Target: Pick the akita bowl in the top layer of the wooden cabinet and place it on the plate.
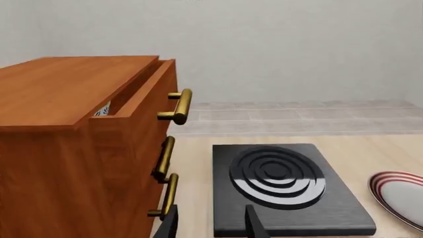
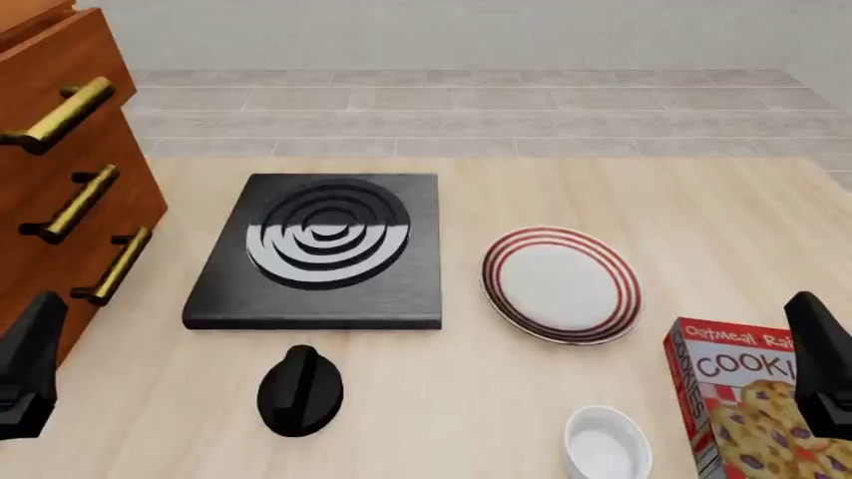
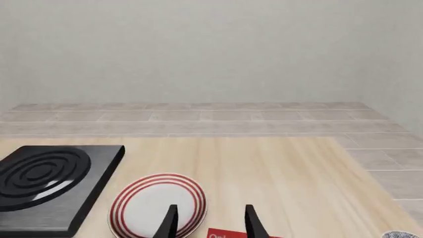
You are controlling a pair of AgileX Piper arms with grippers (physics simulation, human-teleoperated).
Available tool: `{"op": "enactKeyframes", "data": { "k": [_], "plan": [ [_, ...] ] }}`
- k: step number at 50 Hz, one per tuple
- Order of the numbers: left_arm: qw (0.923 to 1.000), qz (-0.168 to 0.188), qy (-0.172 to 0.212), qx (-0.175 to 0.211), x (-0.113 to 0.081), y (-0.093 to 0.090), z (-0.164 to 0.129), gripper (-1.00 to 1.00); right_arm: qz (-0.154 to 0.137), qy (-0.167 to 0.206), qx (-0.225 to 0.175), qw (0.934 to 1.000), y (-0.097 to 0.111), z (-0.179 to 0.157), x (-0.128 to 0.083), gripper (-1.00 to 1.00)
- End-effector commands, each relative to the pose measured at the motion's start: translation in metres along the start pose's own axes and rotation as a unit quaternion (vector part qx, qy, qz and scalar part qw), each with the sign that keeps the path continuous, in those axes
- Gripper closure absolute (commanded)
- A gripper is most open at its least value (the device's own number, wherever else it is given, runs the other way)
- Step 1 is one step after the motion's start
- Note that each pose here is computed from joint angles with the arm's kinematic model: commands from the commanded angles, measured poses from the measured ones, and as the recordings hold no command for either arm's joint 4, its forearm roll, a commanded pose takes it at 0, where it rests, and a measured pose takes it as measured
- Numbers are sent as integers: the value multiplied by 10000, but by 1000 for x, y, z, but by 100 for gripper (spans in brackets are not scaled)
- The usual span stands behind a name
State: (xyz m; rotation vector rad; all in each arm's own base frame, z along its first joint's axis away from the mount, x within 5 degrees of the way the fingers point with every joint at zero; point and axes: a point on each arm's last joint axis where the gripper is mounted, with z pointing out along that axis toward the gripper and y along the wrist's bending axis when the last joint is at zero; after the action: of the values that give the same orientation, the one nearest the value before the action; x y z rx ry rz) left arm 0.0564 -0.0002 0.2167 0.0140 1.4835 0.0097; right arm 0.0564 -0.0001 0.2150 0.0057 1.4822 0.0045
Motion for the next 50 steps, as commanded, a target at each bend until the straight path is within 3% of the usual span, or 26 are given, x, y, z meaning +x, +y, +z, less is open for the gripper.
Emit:
{"op": "enactKeyframes", "data": {
  "k": [1, 8, 24, 29, 50],
  "plan": [
    [10000, 77, -17, 56, -6, -1, -1, -100, 3, -5, 5, 10000, 0, 0, 0, -100],
    [9999, 45, -46, 86, -17, -1, -2, -100, -4, -9, 5, 10000, 0, 0, -1, -100],
    [9989, -127, -416, 163, -65, 0, -13, -100, -4, -18, 4, 10000, 0, -1, -1, -100],
    [9982, 7, -560, 220, -78, 0, -18, -100, 3, -21, 2, 10000, 0, -1, -1, -100],
    [9978, -159, -614, 217, -118, 1, -19, -100, 10, -41, 1, 10000, 0, 0, -2, -100]
  ]
}}
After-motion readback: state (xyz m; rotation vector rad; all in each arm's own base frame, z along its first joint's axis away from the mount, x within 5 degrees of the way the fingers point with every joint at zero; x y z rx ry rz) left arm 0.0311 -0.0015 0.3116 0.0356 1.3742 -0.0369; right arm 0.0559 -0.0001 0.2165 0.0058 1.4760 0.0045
